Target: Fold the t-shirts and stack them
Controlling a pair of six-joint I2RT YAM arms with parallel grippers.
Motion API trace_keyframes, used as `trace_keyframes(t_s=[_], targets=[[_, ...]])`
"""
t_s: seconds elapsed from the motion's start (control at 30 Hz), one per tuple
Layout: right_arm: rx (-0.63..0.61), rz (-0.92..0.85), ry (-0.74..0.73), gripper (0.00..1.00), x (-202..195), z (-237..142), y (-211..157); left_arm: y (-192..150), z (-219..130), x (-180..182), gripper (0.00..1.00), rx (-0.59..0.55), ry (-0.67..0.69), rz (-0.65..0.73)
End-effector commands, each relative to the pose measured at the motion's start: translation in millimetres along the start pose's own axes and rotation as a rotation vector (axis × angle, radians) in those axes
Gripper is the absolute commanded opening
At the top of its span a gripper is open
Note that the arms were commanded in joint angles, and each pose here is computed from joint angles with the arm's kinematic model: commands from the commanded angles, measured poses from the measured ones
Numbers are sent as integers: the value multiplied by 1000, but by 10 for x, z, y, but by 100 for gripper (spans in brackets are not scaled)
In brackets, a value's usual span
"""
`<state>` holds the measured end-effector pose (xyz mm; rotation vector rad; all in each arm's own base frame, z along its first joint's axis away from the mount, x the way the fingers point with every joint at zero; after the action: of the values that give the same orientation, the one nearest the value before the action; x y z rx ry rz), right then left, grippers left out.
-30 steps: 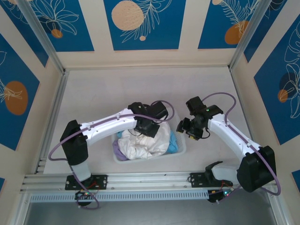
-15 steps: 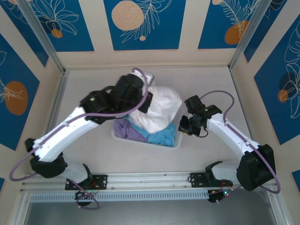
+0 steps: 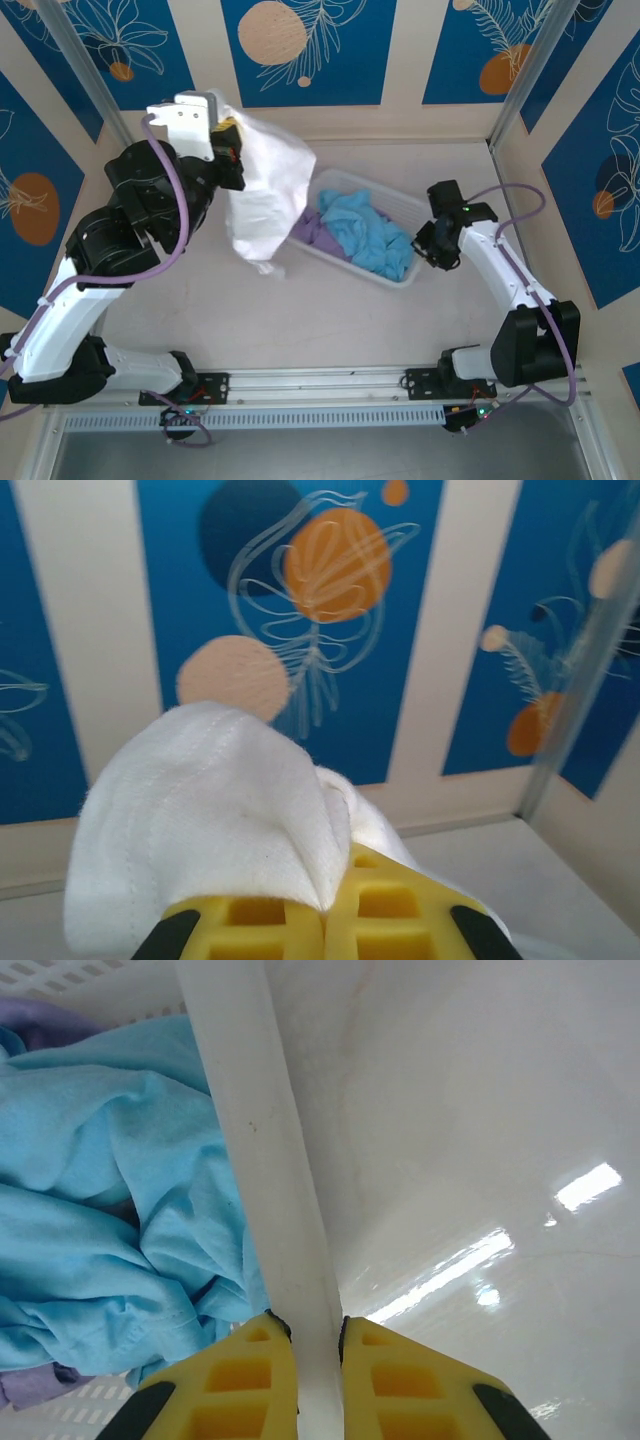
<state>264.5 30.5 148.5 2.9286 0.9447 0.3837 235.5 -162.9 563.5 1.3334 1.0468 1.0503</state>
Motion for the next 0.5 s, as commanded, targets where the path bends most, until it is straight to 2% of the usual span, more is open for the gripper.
trace_keyframes(t_s=[0.0,0.17,0.27,0.4,0.47], targets=[[-96,296,-57,0,-259,-99,323,-14,-101,479,0,6,211,8],[-206,531,-92,0,-532,-154,639,-645,39,468,0,209,228,72],[-243,671,-133,0,-716,-147,779,-1067,182,330,0,340,124,76],[-318,781,-162,0,-835,-109,977,-1693,352,160,0,628,22,111],[-323,808,-151,0,-792,-91,1099,-1965,406,-45,0,726,-105,100]])
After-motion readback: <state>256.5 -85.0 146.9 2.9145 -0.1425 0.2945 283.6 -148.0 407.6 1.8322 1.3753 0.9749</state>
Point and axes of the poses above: each hand's point on the last joint's axis, 136 mm out from that joint toward the fingers, its own z axis out along the fingers, its own x axis along the line the jaws close on, y = z × x, the point moved 2 cm from there along -z, back along the fingers, and after that the axes turned 7 degrees about z, right-handed, at the moved point
